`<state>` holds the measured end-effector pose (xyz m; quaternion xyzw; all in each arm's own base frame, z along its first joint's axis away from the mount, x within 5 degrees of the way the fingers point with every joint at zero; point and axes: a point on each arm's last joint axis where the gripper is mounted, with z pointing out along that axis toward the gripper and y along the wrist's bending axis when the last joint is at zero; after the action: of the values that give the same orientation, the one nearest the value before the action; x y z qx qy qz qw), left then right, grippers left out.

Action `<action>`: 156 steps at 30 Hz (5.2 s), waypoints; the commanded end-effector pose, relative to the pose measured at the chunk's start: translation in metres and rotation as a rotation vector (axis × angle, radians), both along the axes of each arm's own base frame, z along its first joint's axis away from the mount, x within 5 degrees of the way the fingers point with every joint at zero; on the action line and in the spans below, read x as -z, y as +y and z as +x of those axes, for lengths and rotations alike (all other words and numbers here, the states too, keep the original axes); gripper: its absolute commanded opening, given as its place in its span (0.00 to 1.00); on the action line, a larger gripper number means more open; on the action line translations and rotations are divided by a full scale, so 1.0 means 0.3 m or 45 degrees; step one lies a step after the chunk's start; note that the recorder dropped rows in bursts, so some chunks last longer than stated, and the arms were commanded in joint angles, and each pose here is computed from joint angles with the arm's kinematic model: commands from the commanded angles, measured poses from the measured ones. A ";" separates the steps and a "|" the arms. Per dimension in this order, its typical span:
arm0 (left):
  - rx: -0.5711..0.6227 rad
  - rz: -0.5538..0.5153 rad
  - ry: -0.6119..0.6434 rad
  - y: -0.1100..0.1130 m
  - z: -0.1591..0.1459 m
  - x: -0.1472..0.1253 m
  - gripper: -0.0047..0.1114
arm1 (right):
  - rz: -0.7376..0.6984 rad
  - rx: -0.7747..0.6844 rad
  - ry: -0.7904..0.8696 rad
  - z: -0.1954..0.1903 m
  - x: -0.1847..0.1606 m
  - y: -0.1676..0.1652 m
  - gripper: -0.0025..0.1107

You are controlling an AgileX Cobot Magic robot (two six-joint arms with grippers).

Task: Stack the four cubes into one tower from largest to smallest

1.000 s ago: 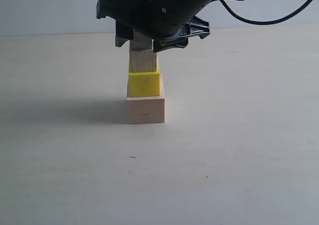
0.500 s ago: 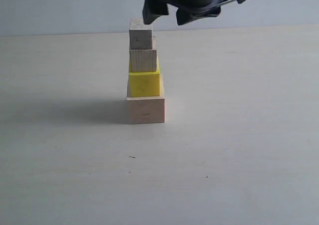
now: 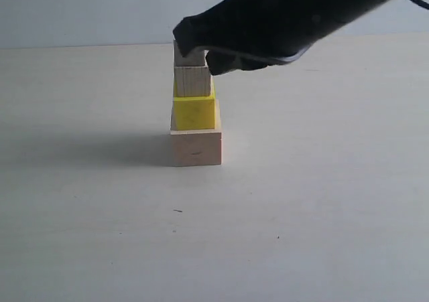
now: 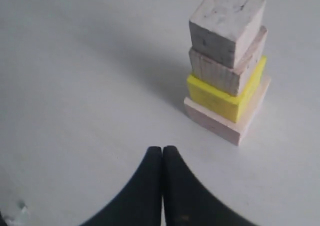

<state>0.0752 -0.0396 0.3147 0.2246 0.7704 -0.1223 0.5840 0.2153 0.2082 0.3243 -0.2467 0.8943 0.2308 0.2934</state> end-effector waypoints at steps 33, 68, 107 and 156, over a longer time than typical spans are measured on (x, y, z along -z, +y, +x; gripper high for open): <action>0.018 0.108 -0.033 -0.007 0.013 0.092 0.04 | 0.249 0.048 -0.300 -0.444 0.163 -0.408 0.02; 0.021 0.142 -0.085 -0.005 0.017 0.085 0.04 | 0.238 0.045 -0.274 -0.448 0.168 -0.409 0.02; -0.921 -0.075 -0.404 0.197 -0.178 0.032 0.04 | 0.238 0.044 -0.274 -0.448 0.168 -0.409 0.02; -0.779 -0.157 -0.021 0.152 -0.073 0.440 0.04 | 0.237 0.043 -0.276 -0.448 0.168 -0.409 0.02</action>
<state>0.0541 0.0057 0.1853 -0.0750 0.7796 -0.0053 0.6217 0.0814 0.0868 0.2743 -0.2258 0.8381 0.2811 0.4093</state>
